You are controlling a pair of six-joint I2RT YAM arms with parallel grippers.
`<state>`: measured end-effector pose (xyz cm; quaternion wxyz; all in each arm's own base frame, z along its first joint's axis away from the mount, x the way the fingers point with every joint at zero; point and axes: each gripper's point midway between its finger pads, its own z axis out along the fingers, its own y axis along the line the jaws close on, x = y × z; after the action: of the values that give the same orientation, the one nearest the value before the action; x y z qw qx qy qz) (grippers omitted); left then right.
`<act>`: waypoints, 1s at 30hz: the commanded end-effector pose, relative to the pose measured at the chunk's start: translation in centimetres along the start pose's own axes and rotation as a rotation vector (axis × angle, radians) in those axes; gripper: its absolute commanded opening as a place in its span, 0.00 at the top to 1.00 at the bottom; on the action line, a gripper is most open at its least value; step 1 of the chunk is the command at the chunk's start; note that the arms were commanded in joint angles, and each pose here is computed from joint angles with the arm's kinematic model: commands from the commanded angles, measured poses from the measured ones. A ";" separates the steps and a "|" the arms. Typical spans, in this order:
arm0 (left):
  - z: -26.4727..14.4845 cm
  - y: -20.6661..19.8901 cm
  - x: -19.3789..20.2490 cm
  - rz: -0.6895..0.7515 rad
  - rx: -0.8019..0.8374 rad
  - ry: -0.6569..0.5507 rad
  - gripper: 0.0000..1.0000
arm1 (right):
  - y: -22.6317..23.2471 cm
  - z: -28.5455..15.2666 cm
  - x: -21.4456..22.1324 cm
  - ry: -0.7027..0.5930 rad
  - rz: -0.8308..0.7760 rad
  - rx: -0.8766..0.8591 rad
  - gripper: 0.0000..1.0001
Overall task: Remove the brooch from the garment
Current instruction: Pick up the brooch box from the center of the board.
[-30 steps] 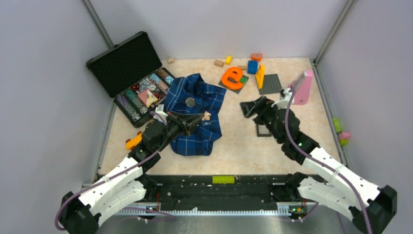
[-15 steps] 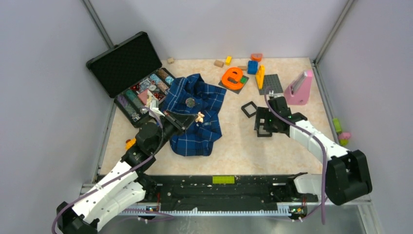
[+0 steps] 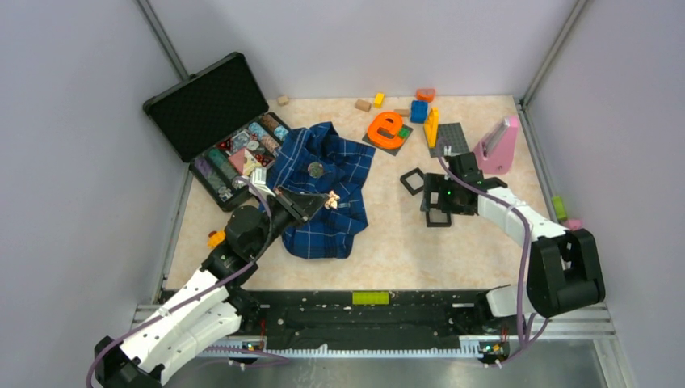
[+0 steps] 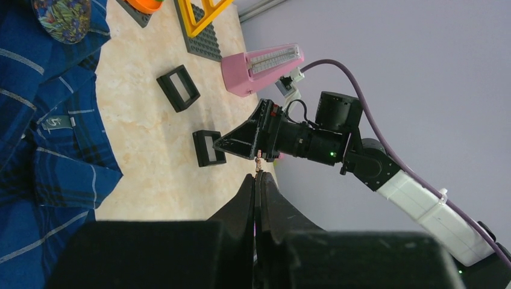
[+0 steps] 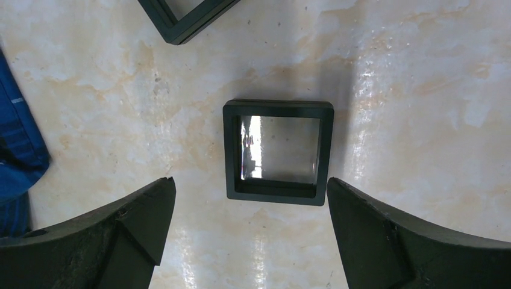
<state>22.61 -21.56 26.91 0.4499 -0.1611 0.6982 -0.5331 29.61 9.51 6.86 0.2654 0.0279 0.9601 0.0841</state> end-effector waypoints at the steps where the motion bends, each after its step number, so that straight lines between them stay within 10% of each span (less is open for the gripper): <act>1: 0.0 -1.7 -0.3 0.024 0.070 0.000 1.00 | 0.5 0.2 -1.4 -0.033 0.003 -0.049 0.01; 30: 0.0 -2.0 0.1 0.009 0.103 0.013 1.00 | -2.0 2.9 -0.2 0.018 0.048 0.021 0.01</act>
<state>22.14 -22.24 27.13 0.4424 -0.1438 0.6923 -0.5517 30.69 8.49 4.46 0.2481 0.0517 0.9630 0.0920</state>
